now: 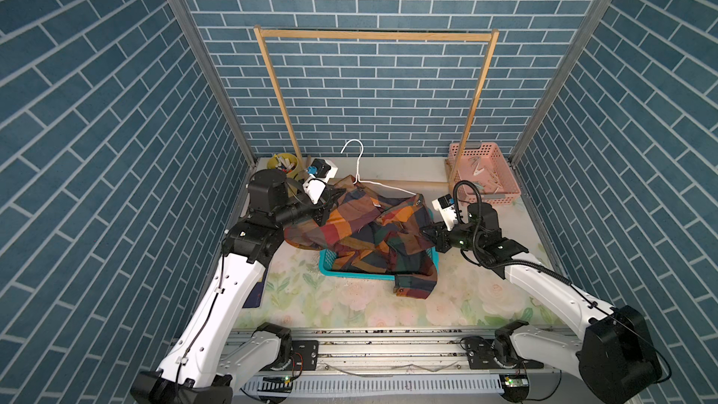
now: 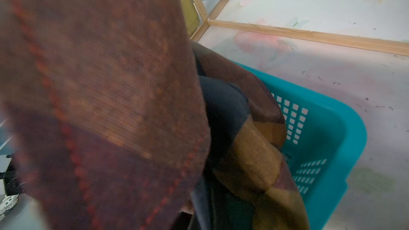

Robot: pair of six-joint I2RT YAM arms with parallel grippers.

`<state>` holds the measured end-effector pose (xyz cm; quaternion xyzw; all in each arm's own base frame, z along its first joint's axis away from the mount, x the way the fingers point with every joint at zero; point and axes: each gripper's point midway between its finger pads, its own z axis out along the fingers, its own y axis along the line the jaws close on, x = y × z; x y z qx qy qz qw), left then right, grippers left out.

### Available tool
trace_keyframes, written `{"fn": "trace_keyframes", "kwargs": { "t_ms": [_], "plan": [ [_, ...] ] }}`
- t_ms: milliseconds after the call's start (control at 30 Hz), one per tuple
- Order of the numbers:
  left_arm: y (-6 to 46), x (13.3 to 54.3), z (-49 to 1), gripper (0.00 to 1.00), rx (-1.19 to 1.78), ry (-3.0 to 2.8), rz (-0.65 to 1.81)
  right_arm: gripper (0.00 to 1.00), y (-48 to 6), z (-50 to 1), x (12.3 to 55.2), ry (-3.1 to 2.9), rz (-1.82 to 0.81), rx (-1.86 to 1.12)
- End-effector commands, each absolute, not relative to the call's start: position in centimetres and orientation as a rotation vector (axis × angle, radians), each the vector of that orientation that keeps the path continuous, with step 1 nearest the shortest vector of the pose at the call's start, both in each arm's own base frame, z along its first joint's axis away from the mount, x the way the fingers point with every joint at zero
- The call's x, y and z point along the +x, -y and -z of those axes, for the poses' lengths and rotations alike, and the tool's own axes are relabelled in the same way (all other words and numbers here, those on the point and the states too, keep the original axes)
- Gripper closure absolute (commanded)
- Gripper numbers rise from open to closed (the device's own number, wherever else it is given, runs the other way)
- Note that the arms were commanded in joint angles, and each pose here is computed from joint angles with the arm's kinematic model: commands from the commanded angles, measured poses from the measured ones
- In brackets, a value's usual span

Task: Remove the clothespins securing long-sleeve shirts to the hanger
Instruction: Remove the long-sleeve shirt from the hanger.

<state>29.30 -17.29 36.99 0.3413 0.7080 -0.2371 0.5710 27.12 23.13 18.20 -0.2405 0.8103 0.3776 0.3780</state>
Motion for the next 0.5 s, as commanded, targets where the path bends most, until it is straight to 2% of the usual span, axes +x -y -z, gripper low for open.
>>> {"fn": "trace_keyframes", "kwargs": {
  "t_ms": [0, 467],
  "plan": [
    [14.5, 30.0, -44.6, 1.0, 0.645, -1.435, 0.41, 1.0, -21.2, -14.7, 26.5, -2.227, -0.912, -0.465],
    [12.5, 29.1, -47.0, 1.0, 0.49, -1.328, 0.366, 1.0, -20.5, -13.2, 25.4, -2.252, -0.91, -0.375]
  ]
}}
